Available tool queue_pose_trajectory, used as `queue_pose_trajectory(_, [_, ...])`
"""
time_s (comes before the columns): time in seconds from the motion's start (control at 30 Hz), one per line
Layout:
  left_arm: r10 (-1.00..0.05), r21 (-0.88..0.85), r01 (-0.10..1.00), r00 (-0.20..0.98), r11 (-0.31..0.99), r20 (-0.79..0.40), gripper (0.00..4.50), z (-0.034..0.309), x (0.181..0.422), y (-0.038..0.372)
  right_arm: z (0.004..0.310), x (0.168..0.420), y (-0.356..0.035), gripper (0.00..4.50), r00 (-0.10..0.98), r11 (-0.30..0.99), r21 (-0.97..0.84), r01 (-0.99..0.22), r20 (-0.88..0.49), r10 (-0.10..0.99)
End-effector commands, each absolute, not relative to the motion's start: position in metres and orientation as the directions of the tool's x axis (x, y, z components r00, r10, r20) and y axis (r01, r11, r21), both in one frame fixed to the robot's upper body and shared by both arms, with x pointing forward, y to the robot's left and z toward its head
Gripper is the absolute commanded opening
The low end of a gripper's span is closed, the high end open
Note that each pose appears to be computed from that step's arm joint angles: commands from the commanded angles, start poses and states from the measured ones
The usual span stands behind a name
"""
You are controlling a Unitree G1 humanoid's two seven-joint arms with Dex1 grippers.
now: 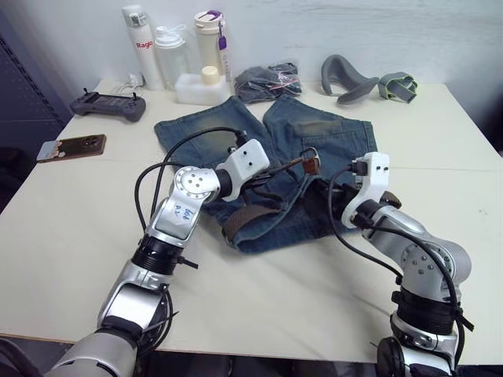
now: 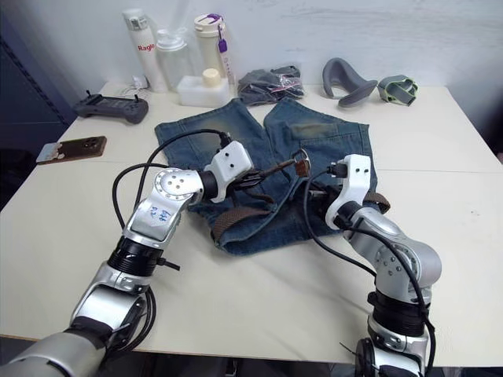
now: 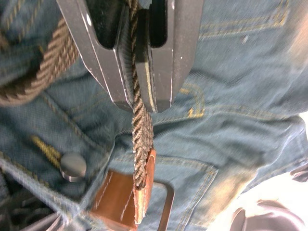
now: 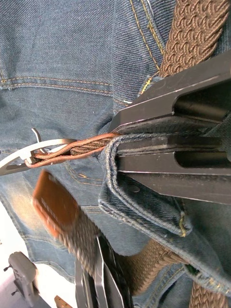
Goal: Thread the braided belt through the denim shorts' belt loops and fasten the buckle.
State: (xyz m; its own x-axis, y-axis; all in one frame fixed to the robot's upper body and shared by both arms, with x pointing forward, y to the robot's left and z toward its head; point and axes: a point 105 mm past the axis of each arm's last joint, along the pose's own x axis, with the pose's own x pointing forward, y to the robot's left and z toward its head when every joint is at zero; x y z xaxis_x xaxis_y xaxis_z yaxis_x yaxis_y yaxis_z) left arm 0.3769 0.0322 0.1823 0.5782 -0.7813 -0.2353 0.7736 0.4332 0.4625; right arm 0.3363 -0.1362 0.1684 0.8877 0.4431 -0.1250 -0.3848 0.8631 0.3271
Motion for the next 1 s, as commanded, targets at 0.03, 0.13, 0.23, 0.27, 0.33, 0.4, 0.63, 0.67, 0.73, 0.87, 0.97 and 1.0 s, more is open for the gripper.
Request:
queue_pose_trajectory(0.03, [-0.811,0.496,0.768,0.553,0.406,-0.192,0.0,0.197,0.373,0.022,0.18,0.331,-0.129,0.06,0.876,0.865,0.222,-0.451,-0.078,0.477])
queue_pose_trajectory(0.13, [-0.811,0.496,0.773,0.547,0.395,-0.207,0.0,0.193,0.372,0.021,0.182,0.329,-0.126,0.06,0.866,0.862,0.164,-0.479,-0.068,0.495])
queue_pose_trajectory(0.23, [-0.81,0.495,0.776,0.545,0.391,-0.215,0.0,0.191,0.372,0.021,0.187,0.326,-0.122,0.06,0.856,0.855,0.096,-0.51,-0.044,0.516])
queue_pose_trajectory(0.27, [-0.81,0.494,0.776,0.545,0.391,-0.216,0.0,0.191,0.372,0.021,0.188,0.325,-0.121,0.06,0.852,0.852,0.076,-0.518,-0.039,0.521])
queue_pose_trajectory(0.33, [-0.808,0.494,0.776,0.547,0.392,-0.219,0.0,0.19,0.373,0.021,0.189,0.322,-0.118,0.06,0.842,0.842,-0.003,-0.539,-0.035,0.539])
queue_pose_trajectory(0.4, [-0.807,0.494,0.776,0.548,0.392,-0.22,0.0,0.19,0.374,0.021,0.19,0.32,-0.116,0.06,0.835,0.834,-0.054,-0.55,-0.03,0.549])
queue_pose_trajectory(0.63, [-0.808,0.495,0.774,0.549,0.395,-0.214,0.0,0.192,0.376,0.02,0.175,0.315,-0.117,0.06,0.823,0.73,-0.422,-0.538,-0.075,0.563])
queue_pose_trajectory(0.67, [-0.81,0.495,0.775,0.547,0.393,-0.213,0.0,0.192,0.377,0.019,0.172,0.314,-0.117,0.06,0.819,0.695,-0.481,-0.534,-0.09,0.567])
queue_pose_trajectory(0.73, [-0.816,0.498,0.778,0.537,0.383,-0.213,0.0,0.192,0.375,0.016,0.169,0.314,-0.118,0.06,0.815,0.645,-0.557,-0.522,-0.102,0.571])
queue_pose_trajectory(0.87, [-0.839,0.534,0.786,0.491,0.311,-0.234,0.0,0.191,0.366,0.002,0.168,0.314,-0.123,0.06,0.791,0.501,-0.713,-0.49,-0.122,0.6])
queue_pose_trajectory(0.97, [-0.853,0.531,0.796,0.468,0.292,-0.232,0.0,0.19,0.363,-0.005,0.169,0.309,-0.12,0.06,0.751,0.415,-0.757,-0.504,-0.146,0.644])
queue_pose_trajectory(1.0, [-0.857,0.532,0.799,0.457,0.279,-0.237,0.0,0.188,0.361,-0.009,0.168,0.306,-0.118,0.06,0.734,0.382,-0.77,-0.511,-0.159,0.661])
